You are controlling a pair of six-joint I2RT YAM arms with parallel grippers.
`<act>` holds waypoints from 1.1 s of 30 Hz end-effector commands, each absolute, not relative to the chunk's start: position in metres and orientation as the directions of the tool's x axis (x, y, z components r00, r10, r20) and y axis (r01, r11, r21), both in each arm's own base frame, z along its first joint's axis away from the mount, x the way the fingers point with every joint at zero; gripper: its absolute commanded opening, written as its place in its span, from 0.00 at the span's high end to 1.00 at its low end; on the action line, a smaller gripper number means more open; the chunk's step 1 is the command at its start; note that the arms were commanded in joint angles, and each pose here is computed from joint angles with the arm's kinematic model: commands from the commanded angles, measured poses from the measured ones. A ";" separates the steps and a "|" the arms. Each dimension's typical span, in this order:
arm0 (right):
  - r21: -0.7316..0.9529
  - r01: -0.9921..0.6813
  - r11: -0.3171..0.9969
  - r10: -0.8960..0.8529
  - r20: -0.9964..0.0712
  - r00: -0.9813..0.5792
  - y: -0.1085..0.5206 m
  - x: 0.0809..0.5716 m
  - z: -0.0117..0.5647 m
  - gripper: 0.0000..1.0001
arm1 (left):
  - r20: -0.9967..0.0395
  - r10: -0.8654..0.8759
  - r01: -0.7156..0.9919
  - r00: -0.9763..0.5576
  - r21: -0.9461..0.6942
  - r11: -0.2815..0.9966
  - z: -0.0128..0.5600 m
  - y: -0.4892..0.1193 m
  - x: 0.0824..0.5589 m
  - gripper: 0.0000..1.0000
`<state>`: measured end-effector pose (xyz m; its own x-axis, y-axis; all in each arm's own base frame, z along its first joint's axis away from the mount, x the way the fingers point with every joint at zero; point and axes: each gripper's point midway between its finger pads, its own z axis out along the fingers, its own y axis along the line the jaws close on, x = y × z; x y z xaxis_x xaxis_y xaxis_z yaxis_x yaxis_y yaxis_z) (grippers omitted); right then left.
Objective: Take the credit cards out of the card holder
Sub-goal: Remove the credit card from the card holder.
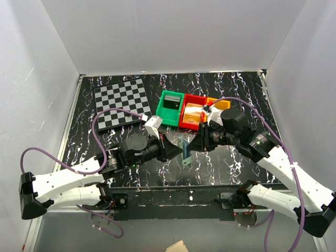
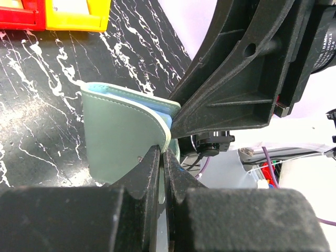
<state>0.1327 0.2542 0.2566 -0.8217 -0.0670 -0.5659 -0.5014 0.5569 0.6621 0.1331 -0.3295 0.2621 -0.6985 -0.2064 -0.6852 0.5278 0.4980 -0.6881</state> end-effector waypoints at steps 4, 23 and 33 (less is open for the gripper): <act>0.675 -0.527 0.516 -0.049 -0.590 -0.806 0.259 0.134 0.271 0.57 | -0.681 -0.287 0.569 -0.673 -0.725 0.387 0.315 -0.334 0.127 1.00; 0.668 -0.535 0.518 -0.078 -0.586 -0.806 0.259 0.132 0.272 0.99 | -0.678 -0.331 0.594 -0.656 -0.735 0.329 0.333 -0.327 0.122 1.00; 0.600 -0.528 0.601 -0.116 -0.588 -0.800 0.243 0.134 0.280 0.99 | -0.643 -0.351 0.553 -0.680 -0.765 0.330 0.299 -0.321 0.121 0.23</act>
